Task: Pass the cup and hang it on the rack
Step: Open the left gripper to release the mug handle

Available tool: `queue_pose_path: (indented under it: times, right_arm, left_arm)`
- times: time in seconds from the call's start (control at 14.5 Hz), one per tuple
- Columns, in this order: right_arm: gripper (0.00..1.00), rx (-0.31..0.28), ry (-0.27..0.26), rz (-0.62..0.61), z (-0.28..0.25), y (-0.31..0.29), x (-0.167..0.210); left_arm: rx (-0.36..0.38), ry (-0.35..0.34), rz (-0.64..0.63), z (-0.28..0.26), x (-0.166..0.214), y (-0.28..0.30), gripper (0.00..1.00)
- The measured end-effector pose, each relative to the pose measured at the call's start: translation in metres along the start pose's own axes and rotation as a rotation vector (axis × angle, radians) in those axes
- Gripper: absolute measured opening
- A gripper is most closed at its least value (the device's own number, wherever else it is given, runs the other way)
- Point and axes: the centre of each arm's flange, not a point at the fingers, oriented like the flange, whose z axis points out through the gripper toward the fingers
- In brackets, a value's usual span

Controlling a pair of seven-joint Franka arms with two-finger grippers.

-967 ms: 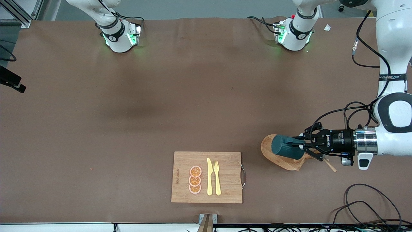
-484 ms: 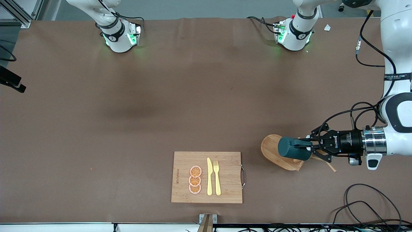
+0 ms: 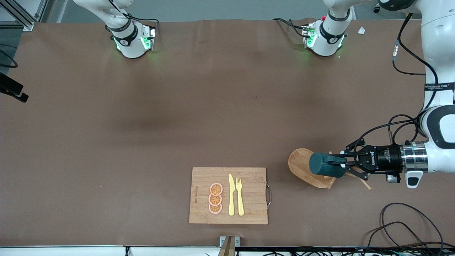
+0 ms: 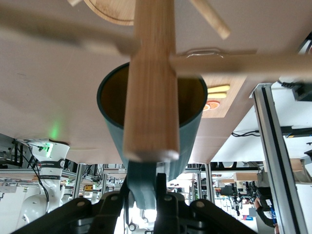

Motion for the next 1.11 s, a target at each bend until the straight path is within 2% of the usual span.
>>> queue_pose_path:
  times: [1.11]
  right_arm:
    - [1.00, -0.001, 0.001, 0.002, 0.000, 0.001, 0.000]
  left_arm:
    - [-0.003, -0.025, -0.031, 0.002, 0.020, 0.001, 0.21]
